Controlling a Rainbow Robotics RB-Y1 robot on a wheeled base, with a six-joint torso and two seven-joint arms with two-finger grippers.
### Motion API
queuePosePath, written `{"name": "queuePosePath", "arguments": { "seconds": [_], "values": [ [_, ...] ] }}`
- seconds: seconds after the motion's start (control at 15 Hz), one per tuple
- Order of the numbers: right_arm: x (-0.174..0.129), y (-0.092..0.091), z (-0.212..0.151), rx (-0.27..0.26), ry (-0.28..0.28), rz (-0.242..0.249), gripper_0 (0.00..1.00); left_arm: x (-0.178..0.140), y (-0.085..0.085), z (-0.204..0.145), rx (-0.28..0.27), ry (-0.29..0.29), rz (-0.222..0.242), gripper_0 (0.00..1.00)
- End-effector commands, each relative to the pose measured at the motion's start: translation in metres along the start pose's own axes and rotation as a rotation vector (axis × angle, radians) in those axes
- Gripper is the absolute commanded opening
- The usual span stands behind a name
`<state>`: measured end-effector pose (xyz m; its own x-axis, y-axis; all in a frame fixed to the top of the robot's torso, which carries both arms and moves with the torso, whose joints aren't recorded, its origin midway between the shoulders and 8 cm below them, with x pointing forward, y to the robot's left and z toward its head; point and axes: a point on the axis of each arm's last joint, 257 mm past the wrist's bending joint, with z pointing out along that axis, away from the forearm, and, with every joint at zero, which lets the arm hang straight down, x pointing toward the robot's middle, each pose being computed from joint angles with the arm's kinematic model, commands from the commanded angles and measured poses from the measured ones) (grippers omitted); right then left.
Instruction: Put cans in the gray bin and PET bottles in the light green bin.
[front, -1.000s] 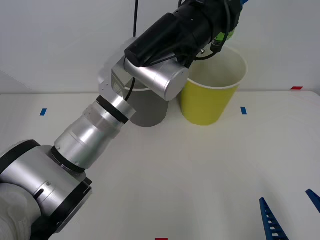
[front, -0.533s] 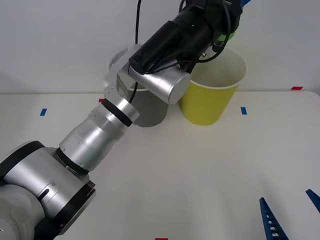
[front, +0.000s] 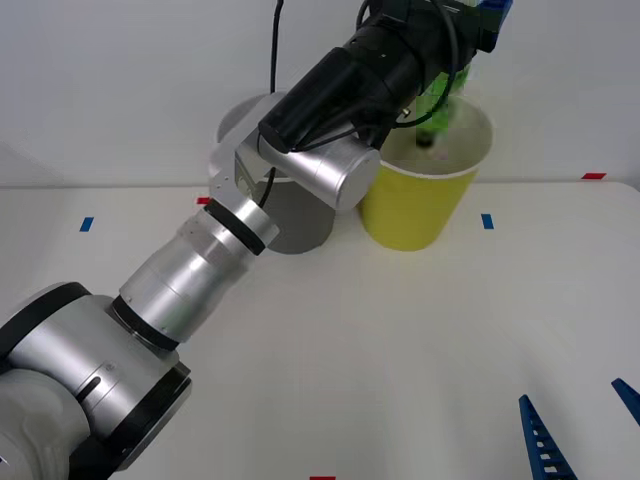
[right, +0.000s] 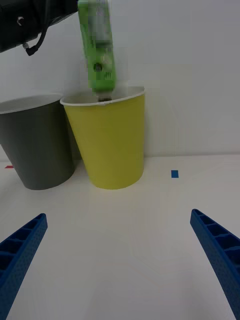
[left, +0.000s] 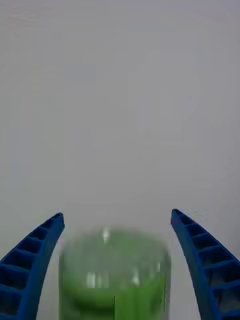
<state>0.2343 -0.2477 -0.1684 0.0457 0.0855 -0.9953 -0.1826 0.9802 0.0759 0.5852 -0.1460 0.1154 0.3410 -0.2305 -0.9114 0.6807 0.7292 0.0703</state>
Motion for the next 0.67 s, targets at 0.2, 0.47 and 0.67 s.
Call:
{"name": "queuePosePath", "arguments": {
  "seconds": [0.2, 0.47, 0.67],
  "values": [
    [0.000, 0.000, 0.000, 0.000, 0.000, 0.000, 1.00, -0.001, 0.010, -0.003, -0.008, 0.002, 0.029, 1.00],
    [0.000, 0.000, 0.000, 0.000, 0.000, 0.000, 1.00, -0.005, 0.014, -0.006, -0.005, 0.037, 0.061, 1.00],
    [0.000, 0.000, 0.000, 0.000, 0.000, 0.000, 1.00, -0.012, 0.025, -0.035, -0.021, 0.163, 0.108, 1.00]
  ]
}}
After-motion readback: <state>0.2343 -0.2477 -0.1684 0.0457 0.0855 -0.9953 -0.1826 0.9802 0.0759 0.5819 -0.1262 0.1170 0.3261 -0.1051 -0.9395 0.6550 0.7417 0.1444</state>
